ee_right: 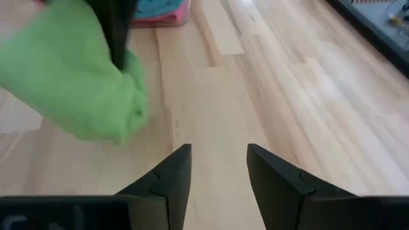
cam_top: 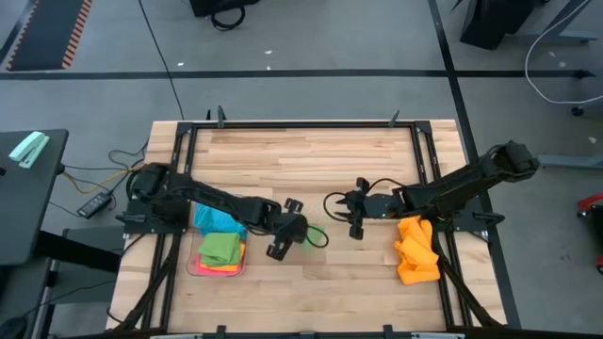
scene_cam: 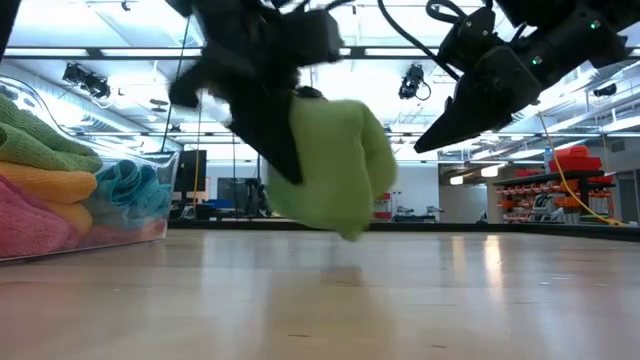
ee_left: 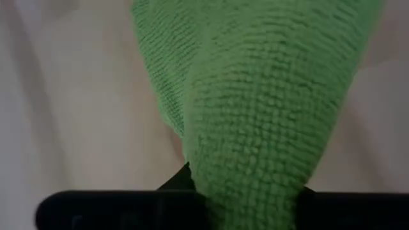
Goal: Fold microfiber towels
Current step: Put the green microfiber cloth into the transparent bin
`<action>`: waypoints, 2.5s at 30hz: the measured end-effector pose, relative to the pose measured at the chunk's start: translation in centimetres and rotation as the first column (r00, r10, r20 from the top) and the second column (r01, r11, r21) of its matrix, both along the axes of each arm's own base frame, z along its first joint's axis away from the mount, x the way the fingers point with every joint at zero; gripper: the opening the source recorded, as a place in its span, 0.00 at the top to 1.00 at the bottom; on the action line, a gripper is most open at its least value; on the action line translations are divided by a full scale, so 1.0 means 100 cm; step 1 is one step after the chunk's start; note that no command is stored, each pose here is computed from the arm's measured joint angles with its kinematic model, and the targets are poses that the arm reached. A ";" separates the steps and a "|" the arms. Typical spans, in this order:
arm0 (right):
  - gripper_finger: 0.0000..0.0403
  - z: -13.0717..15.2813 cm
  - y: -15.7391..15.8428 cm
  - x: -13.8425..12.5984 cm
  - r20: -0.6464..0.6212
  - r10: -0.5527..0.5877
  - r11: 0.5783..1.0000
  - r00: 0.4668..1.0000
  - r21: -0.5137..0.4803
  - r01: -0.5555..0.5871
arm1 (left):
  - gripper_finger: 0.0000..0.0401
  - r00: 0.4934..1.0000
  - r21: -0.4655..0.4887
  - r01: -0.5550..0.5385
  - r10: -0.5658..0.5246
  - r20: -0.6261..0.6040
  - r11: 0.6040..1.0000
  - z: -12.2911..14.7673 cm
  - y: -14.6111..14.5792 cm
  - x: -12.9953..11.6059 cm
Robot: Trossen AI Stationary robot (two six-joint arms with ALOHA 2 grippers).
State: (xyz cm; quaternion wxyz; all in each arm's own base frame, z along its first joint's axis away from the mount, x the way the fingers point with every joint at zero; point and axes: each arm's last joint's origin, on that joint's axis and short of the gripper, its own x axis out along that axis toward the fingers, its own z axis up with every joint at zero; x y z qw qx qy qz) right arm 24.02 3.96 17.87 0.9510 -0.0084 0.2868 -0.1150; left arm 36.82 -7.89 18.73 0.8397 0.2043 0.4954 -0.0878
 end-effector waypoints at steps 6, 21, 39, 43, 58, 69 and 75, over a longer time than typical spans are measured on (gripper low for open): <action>0.60 0.001 -0.002 0.000 -0.001 0.008 0.999 1.000 -0.032 -0.008 | 0.84 0.983 -0.311 -0.157 0.119 -0.137 0.937 0.036 0.012 -0.027; 0.60 0.001 -0.001 0.001 0.002 0.018 0.999 1.000 -0.045 -0.018 | 0.89 0.855 -0.437 -0.450 0.235 -0.462 0.779 0.100 0.021 -0.110; 0.60 0.002 0.004 0.001 0.012 0.038 0.999 0.999 -0.029 -0.037 | 0.92 0.699 0.018 -0.713 0.712 -0.075 0.701 0.144 0.021 -0.201; 0.60 0.002 0.005 0.001 0.022 0.033 0.999 0.999 -0.020 -0.032 | 0.93 0.777 0.160 -0.628 0.626 0.070 0.762 0.135 -0.005 -0.196; 0.60 0.002 0.006 0.001 0.037 0.001 1.000 0.999 0.029 -0.003 | 0.93 0.891 0.548 -0.386 0.453 0.014 0.742 0.050 -0.071 -0.182; 0.60 0.002 0.013 -0.001 0.053 -0.029 0.998 0.998 0.051 0.026 | 0.93 0.879 0.632 -0.392 0.475 0.043 0.668 0.015 -0.065 -0.205; 0.60 0.003 0.012 -0.001 0.057 -0.038 0.998 0.998 0.047 0.035 | 0.93 0.836 0.661 -0.452 0.542 0.081 0.598 0.002 -0.047 -0.205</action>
